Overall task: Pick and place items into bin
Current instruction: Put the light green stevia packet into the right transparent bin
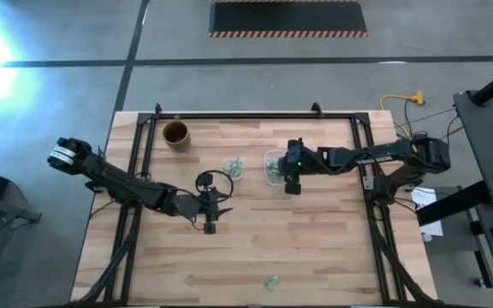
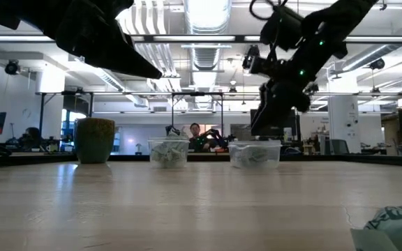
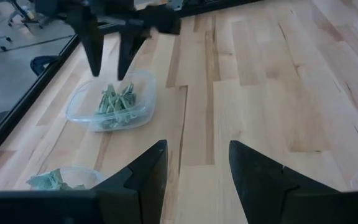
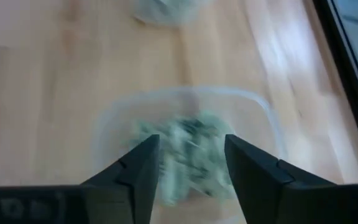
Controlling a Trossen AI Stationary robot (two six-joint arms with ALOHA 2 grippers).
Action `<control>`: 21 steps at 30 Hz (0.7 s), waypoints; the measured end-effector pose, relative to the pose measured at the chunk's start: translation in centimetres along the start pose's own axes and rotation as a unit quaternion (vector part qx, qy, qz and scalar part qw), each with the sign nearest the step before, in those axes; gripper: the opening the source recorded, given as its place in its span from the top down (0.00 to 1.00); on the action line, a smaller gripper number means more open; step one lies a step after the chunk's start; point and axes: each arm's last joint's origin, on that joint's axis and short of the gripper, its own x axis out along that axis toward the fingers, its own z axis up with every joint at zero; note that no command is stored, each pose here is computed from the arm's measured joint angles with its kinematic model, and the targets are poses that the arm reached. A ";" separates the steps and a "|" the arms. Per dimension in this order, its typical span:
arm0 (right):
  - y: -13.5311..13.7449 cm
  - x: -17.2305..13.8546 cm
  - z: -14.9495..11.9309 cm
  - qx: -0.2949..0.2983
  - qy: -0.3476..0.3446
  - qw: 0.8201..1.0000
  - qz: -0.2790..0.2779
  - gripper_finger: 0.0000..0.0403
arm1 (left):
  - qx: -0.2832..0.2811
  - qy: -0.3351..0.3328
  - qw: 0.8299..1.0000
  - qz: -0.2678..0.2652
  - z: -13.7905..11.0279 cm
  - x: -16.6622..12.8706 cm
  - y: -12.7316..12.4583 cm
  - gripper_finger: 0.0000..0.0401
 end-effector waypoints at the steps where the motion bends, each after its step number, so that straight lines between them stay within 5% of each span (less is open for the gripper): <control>1: 0.3 -0.3 0.2 -0.006 -0.007 1.000 0.009 0.57 | -0.003 0.000 1.000 -0.001 0.0 0.0 0.0 0.61; 8: 3.1 -2.4 1.2 -0.050 -0.055 0.994 0.079 0.56 | -0.005 0.007 1.000 -0.026 -0.4 0.8 -0.6 0.61; 15: 6.0 -3.6 1.3 -0.085 -0.065 0.987 0.124 0.59 | 0.033 -0.099 0.979 -0.175 0.7 2.6 -2.6 0.61; 21: 9.3 -4.3 1.1 -0.080 -0.078 0.960 0.257 0.61 | 0.045 -0.080 0.982 -0.167 0.7 3.9 -2.8 0.61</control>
